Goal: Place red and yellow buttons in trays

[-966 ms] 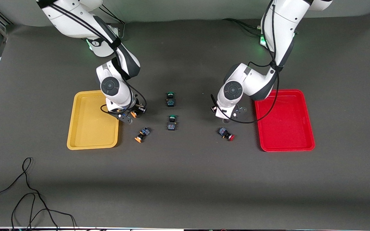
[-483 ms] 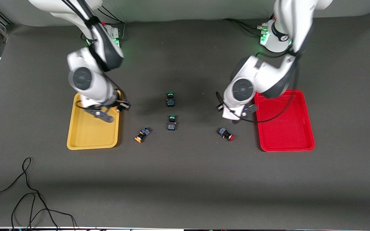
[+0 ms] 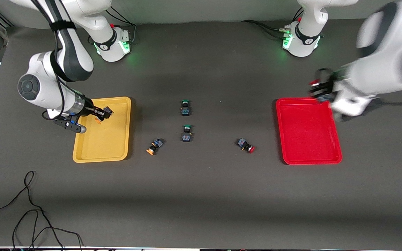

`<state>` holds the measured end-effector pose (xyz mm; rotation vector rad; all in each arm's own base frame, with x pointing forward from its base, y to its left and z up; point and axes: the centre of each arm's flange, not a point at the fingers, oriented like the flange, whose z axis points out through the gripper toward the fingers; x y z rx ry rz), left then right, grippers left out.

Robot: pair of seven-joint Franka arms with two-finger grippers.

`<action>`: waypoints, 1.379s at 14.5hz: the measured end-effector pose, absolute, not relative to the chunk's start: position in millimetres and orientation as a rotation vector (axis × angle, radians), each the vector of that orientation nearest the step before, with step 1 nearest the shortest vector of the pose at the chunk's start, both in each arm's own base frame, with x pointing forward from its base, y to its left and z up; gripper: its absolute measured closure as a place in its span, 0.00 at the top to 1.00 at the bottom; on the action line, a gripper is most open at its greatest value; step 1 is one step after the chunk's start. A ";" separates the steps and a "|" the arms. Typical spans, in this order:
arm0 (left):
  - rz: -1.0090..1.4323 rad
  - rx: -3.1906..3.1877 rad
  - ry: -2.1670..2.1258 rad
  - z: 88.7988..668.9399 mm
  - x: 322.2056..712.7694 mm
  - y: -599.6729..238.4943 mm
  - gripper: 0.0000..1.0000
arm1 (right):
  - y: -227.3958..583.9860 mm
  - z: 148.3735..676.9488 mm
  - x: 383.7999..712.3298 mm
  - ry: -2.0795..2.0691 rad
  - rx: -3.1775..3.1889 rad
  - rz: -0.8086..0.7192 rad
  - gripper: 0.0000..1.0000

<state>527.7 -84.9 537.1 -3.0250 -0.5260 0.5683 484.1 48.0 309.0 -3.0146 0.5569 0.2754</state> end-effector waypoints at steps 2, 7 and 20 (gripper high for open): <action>0.565 -3.047 -0.465 517.6 515.7 -55.1 0.41 | 23.1 275.1 466.8 0.514 -3.026 0.244 0.48; 0.536 -3.058 -0.471 365.3 498.6 -48.9 0.41 | 7.1 232.1 448.6 0.460 -3.056 0.207 0.48; 0.700 -3.032 -0.485 282.6 513.7 -43.6 0.98 | 99.9 376.2 557.4 0.708 -2.952 0.126 1.00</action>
